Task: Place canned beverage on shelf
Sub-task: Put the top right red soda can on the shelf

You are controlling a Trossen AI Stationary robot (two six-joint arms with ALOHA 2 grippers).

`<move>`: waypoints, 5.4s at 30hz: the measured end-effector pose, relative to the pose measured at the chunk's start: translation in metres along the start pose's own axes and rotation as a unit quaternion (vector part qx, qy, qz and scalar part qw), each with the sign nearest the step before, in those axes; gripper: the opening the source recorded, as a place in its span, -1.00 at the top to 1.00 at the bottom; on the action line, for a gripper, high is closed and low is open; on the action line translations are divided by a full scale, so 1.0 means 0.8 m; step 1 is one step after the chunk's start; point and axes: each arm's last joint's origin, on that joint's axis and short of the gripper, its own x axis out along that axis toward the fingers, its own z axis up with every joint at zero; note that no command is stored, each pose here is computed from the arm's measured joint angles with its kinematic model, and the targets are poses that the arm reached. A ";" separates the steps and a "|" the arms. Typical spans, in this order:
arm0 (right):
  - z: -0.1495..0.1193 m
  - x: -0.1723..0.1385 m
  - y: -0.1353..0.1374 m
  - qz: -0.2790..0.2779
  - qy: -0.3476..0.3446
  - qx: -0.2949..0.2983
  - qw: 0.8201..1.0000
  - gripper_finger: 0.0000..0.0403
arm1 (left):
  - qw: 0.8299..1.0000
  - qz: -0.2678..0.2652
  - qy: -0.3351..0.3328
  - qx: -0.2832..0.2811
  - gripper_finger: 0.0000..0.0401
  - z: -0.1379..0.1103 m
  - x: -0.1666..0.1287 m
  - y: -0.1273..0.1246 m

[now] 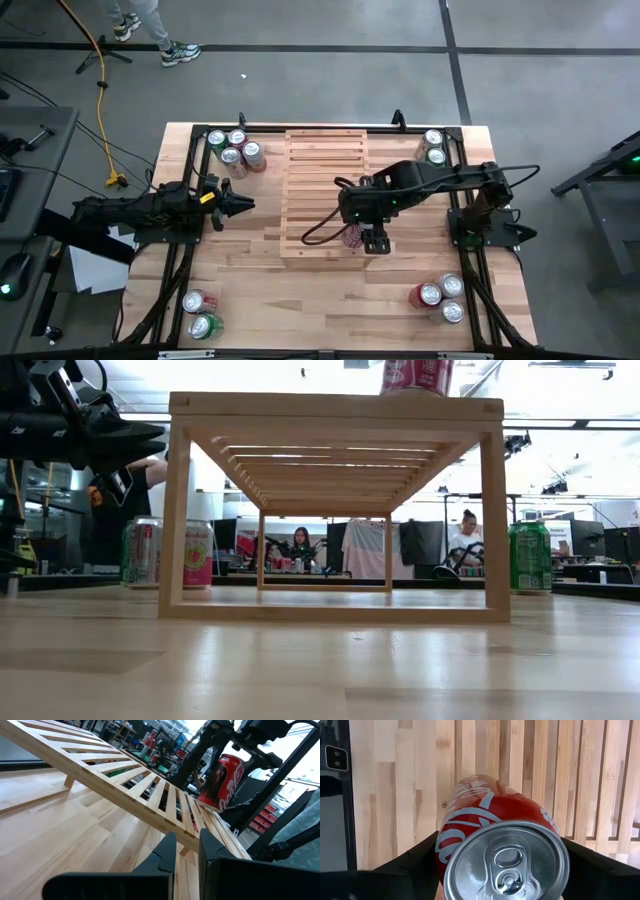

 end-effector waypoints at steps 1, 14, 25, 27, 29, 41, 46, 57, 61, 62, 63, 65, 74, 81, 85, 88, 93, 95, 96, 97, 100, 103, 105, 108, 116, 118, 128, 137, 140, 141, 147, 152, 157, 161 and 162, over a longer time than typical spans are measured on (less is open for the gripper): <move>0.000 0.000 0.000 0.000 0.000 0.000 1.000 -0.51 | 1.000 0.000 0.000 0.000 1.00 0.000 0.000 0.000; 0.001 0.003 0.000 -0.001 0.003 -0.012 1.000 -0.77 | 1.000 0.000 0.000 0.000 1.00 0.000 0.000 0.000; -0.002 -0.032 -0.002 0.005 -0.044 -0.038 0.998 -0.78 | 1.000 0.000 0.000 0.000 1.00 0.000 0.000 0.000; -0.003 -0.042 -0.002 0.007 -0.059 -0.037 0.998 -0.78 | 1.000 0.000 0.000 0.000 1.00 0.000 0.000 0.000; -0.004 -0.051 -0.002 0.009 -0.073 -0.037 0.997 -0.78 | 1.000 0.000 0.000 0.000 1.00 0.000 0.000 0.000; -0.006 -0.093 -0.018 -0.049 -0.146 -0.001 0.988 -0.78 | 1.000 0.000 0.000 0.000 1.00 0.000 0.000 0.000; -0.014 -0.094 -0.038 -0.064 -0.138 0.030 0.988 -0.63 | 1.000 0.000 0.000 0.000 1.00 0.000 0.000 0.000; -0.115 -0.097 -0.066 -0.093 -0.141 0.164 0.972 0.35 | 1.000 0.000 0.000 0.000 1.00 0.000 0.000 0.000; -0.137 -0.072 -0.059 -0.033 -0.179 0.200 0.963 0.87 | 1.000 0.000 0.000 0.000 1.00 0.000 0.000 0.000; -0.140 -0.064 -0.056 -0.018 -0.187 0.202 0.961 0.93 | 1.000 0.000 0.000 0.000 1.00 0.000 0.000 0.000; -0.141 -0.055 -0.053 -0.006 -0.195 0.205 0.959 0.94 | 1.000 0.000 0.000 0.000 1.00 0.000 0.000 0.000; -0.142 -0.036 -0.049 0.009 -0.206 0.210 0.956 0.91 | 1.000 0.000 0.000 0.000 1.00 0.000 0.000 0.000; -0.131 0.022 -0.039 0.034 -0.236 0.195 0.951 0.99 | 1.000 0.000 0.000 0.000 1.00 0.000 0.000 0.000; -0.127 0.023 -0.036 0.071 -0.238 0.185 0.951 1.00 | 1.000 0.000 0.000 0.000 1.00 0.000 0.000 0.000; -0.123 0.031 -0.032 0.082 -0.225 0.178 0.955 1.00 | 1.000 0.000 0.000 0.000 1.00 0.000 0.000 0.000; -0.116 0.041 -0.026 0.083 -0.214 0.164 0.959 1.00 | 1.000 0.000 0.000 0.000 1.00 0.000 0.000 0.000; -0.104 0.056 -0.020 0.089 -0.206 0.152 0.963 1.00 | 1.000 0.000 0.000 0.000 1.00 0.000 0.000 0.000; -0.098 0.060 -0.019 0.090 -0.212 0.147 0.962 1.00 | 1.000 0.000 0.000 0.000 1.00 0.000 0.000 0.000; -0.096 0.061 -0.019 0.091 -0.216 0.144 0.961 1.00 | 1.000 0.000 0.000 0.000 1.00 0.000 0.000 0.000; -0.093 0.062 -0.019 0.091 -0.222 0.142 0.960 1.00 | 1.000 0.000 0.000 0.000 1.00 0.000 0.000 0.000; -0.085 0.067 -0.018 0.093 -0.237 0.136 0.957 1.00 | 1.000 0.000 0.000 0.000 1.00 0.000 0.000 0.000; -0.078 0.072 -0.018 0.094 -0.246 0.131 0.956 1.00 | 1.000 0.000 0.000 0.000 1.00 0.000 0.000 0.000; -0.072 0.076 -0.017 0.094 -0.253 0.127 0.954 1.00 | 1.000 0.000 0.000 0.000 1.00 0.000 0.000 0.000; -0.065 0.084 -0.016 0.094 -0.257 0.122 0.954 1.00 | 1.000 0.000 0.000 0.000 1.00 0.000 0.000 0.000; -0.048 0.099 -0.013 0.098 -0.280 0.109 0.949 1.00 | 1.000 0.000 0.000 0.000 1.00 0.000 0.000 0.000; -0.045 0.102 -0.013 0.100 -0.285 0.108 0.947 1.00 | 1.000 0.000 0.000 0.000 1.00 0.000 0.000 0.000; -0.030 0.112 -0.011 0.104 -0.314 0.094 0.939 1.00 | 1.000 0.000 0.000 0.000 1.00 0.000 0.000 0.000; -0.030 0.112 -0.008 0.127 -0.309 0.090 0.938 1.00 | 1.000 0.000 0.000 0.000 1.00 0.000 0.000 0.000; -0.031 0.112 -0.002 0.143 -0.305 0.088 0.938 1.00 | 1.000 0.000 0.000 0.000 1.00 0.000 0.000 0.000; -0.031 0.112 0.000 0.143 -0.305 0.084 0.938 1.00 | 1.000 0.000 0.000 0.000 1.00 0.000 0.000 0.000; -0.028 0.119 0.004 0.133 -0.305 0.074 0.940 1.00 | 1.000 0.000 0.000 0.000 1.00 0.000 0.000 0.000; -0.019 0.129 0.005 0.130 -0.319 0.063 0.937 1.00 | 1.000 0.000 0.000 0.000 1.00 0.000 0.000 0.000; -0.012 0.137 0.006 0.128 -0.332 0.050 0.933 1.00 | 1.000 0.000 0.000 0.000 1.00 0.000 0.000 0.000; -0.006 0.141 0.006 0.120 -0.344 0.030 0.931 1.00 | 1.000 0.000 0.000 0.000 1.00 0.000 0.000 0.000; -0.005 0.142 0.006 0.119 -0.348 0.026 0.929 1.00 | 1.000 0.000 0.000 0.000 1.00 0.000 0.000 0.000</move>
